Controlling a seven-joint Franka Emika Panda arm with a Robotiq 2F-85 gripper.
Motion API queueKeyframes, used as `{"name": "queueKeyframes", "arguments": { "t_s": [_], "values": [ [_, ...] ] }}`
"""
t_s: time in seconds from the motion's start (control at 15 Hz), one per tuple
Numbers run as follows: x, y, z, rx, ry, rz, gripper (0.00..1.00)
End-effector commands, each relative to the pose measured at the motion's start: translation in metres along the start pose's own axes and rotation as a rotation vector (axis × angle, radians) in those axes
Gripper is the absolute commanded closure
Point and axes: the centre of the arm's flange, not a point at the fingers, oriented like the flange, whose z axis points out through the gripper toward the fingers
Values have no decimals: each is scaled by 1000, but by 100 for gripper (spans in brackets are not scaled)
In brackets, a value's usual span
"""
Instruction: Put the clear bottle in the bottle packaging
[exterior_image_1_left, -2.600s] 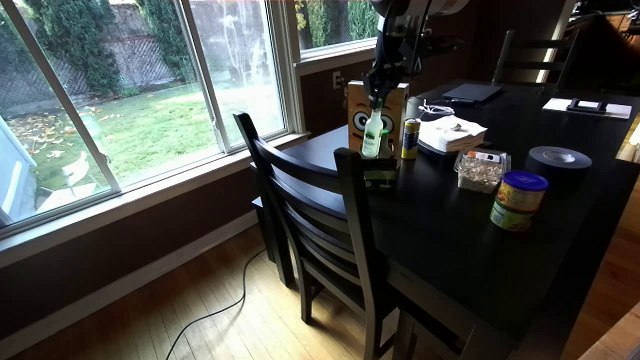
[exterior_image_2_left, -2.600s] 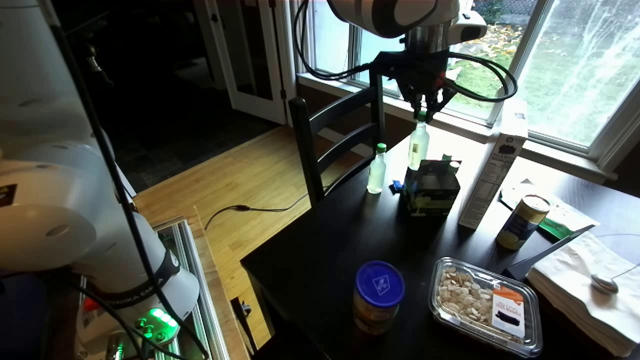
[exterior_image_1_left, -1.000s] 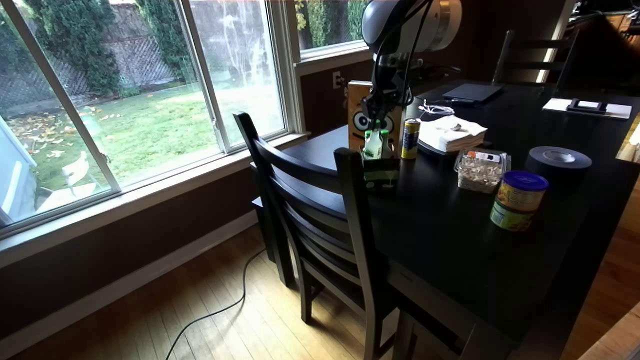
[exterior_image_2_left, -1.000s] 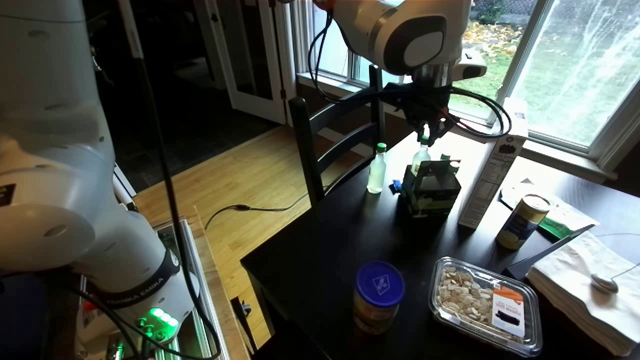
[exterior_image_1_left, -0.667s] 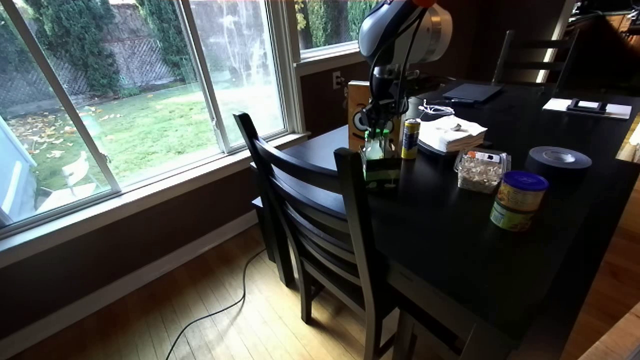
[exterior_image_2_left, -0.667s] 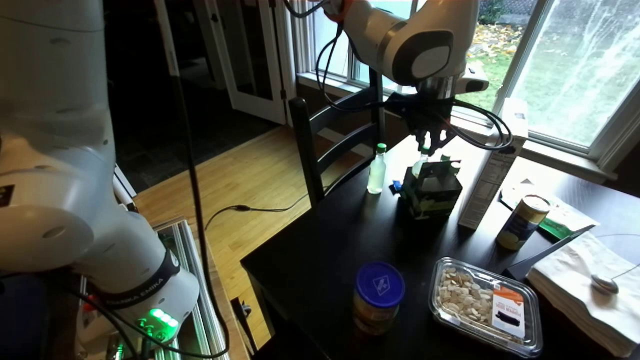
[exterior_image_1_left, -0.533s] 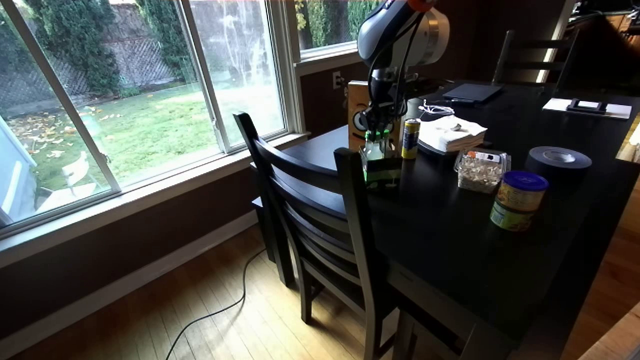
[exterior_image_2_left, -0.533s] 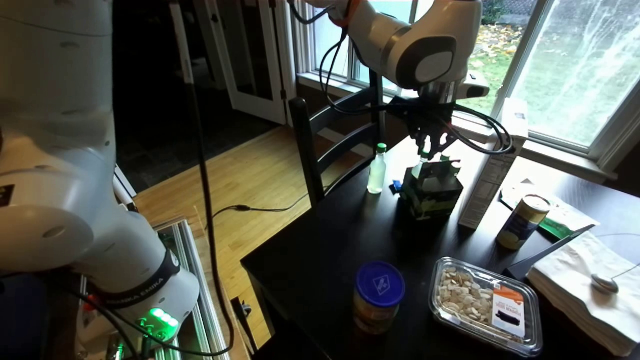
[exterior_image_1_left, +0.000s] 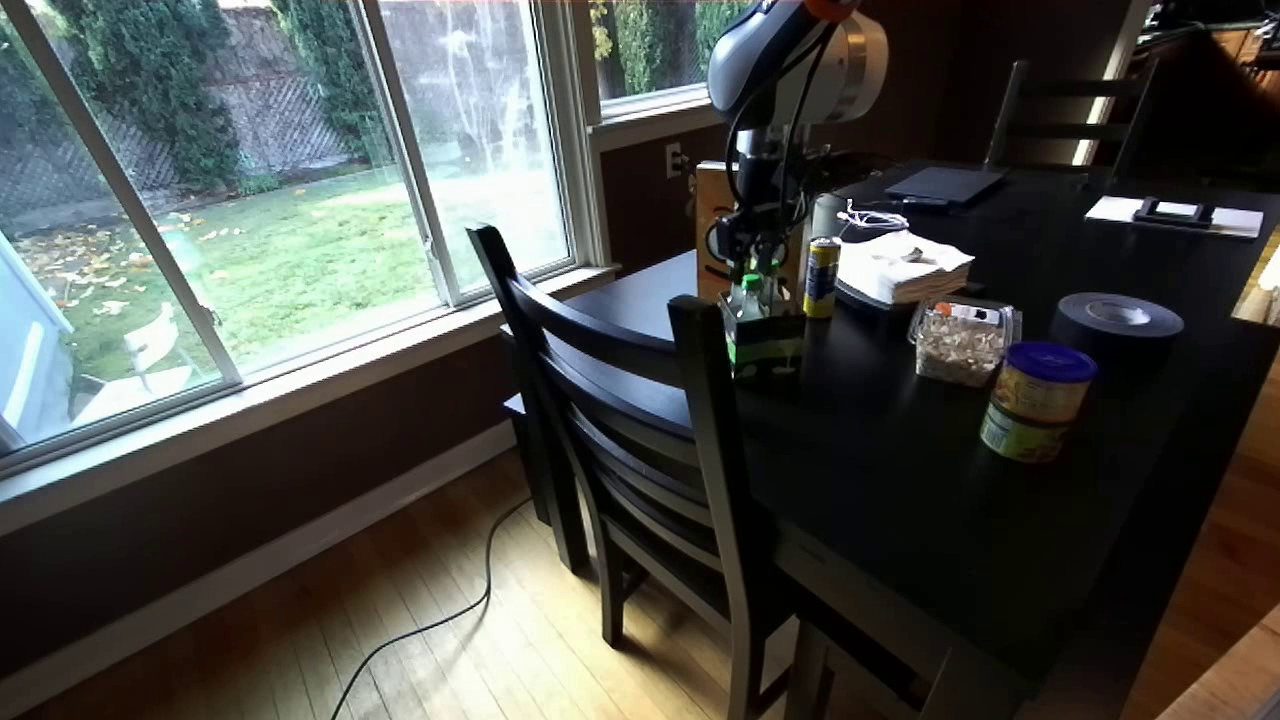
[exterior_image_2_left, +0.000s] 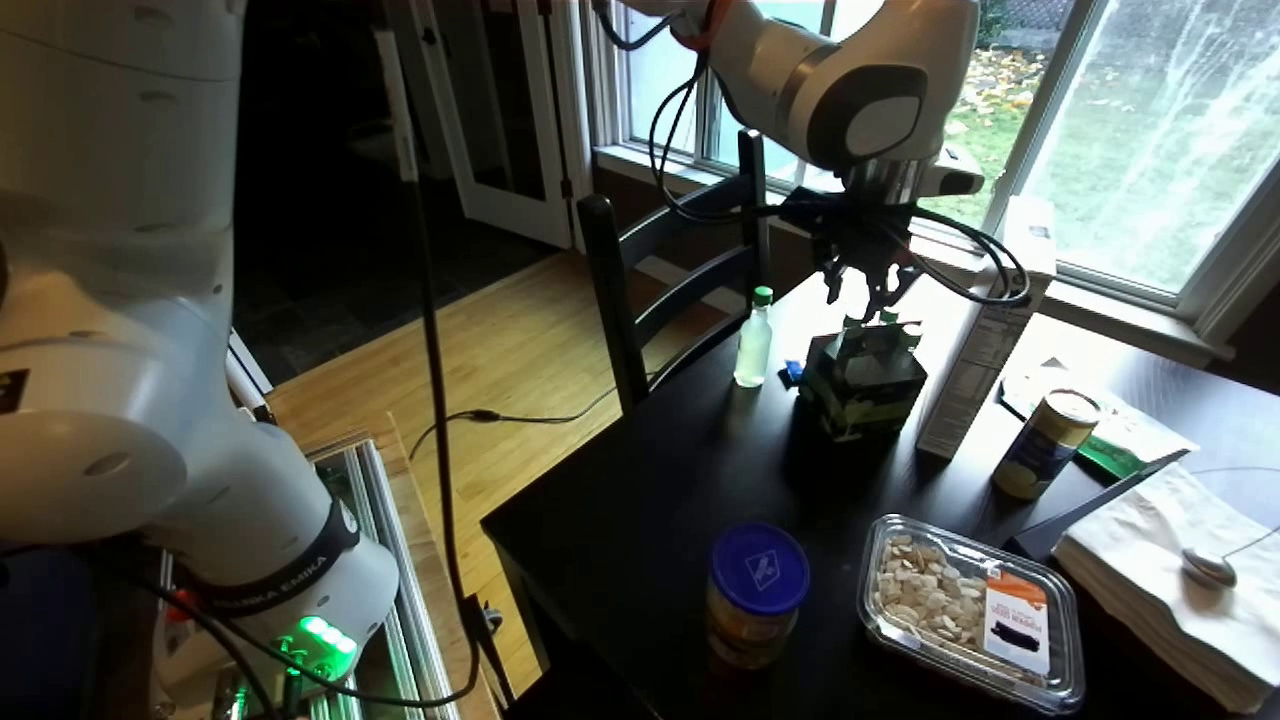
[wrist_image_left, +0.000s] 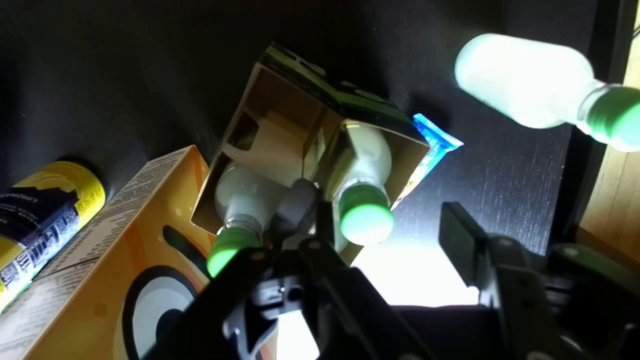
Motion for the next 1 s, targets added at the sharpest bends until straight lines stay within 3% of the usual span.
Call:
{"name": "queueKeyframes", "arguments": {
  "t_s": [0.0, 0.13, 0.4, 0.87, 0.93],
  "values": [
    [1, -2, -29, 10, -11, 7, 12],
    [-16, -8, -46, 35, -57, 17, 1],
    [-68, -23, -63, 88, -152, 10, 0],
    [-171, 6, -78, -170, -76, 241, 0],
    [-119, 14, -66, -97, -106, 182, 0]
  ]
}}
